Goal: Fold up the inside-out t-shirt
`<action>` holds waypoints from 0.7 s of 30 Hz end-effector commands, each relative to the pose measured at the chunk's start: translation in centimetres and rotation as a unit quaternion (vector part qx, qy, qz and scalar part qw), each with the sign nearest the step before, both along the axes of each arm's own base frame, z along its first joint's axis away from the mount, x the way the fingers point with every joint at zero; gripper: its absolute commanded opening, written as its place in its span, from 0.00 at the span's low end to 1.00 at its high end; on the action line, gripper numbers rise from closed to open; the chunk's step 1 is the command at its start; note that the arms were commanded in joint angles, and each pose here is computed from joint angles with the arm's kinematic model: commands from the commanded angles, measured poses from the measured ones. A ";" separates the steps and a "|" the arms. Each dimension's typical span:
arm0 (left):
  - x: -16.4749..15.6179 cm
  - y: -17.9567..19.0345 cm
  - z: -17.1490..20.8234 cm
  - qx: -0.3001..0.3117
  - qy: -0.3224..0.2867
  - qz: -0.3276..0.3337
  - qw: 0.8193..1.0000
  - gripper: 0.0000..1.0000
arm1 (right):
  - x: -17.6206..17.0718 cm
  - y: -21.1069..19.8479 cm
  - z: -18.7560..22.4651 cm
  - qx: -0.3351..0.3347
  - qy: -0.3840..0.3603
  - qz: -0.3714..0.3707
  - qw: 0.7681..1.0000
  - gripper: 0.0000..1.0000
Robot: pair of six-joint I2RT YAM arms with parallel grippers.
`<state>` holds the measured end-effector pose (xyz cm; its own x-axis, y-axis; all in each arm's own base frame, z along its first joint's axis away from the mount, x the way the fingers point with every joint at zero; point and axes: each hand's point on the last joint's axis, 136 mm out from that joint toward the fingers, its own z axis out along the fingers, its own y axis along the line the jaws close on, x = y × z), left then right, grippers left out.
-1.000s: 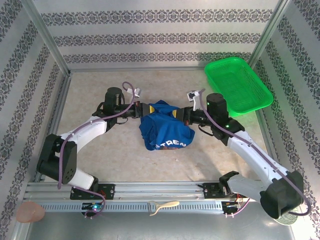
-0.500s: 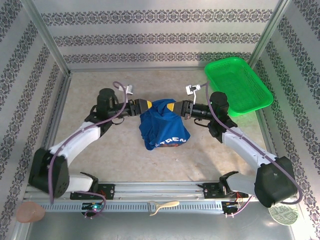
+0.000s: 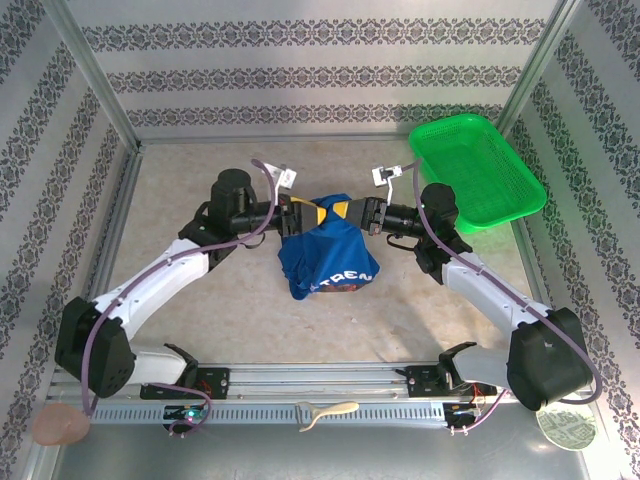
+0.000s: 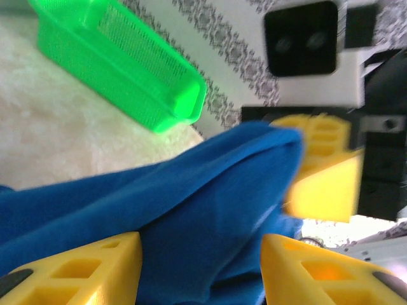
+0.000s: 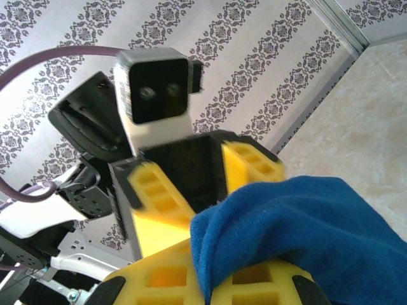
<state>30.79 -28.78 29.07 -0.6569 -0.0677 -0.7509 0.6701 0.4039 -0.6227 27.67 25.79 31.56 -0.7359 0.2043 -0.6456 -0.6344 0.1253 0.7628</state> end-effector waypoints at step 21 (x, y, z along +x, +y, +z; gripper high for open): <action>0.2 -2.0 10.0 -0.186 0.043 -0.147 0.971 0.00 | 6.1 -6.2 -13.8 -0.136 0.153 -0.206 0.957 0.60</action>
<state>32.80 -30.73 34.33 -0.7518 -0.1275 -0.6469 0.6296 0.1526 -0.7618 32.84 21.33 22.19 -0.7816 0.3432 -0.5209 -0.3731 0.4120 0.8313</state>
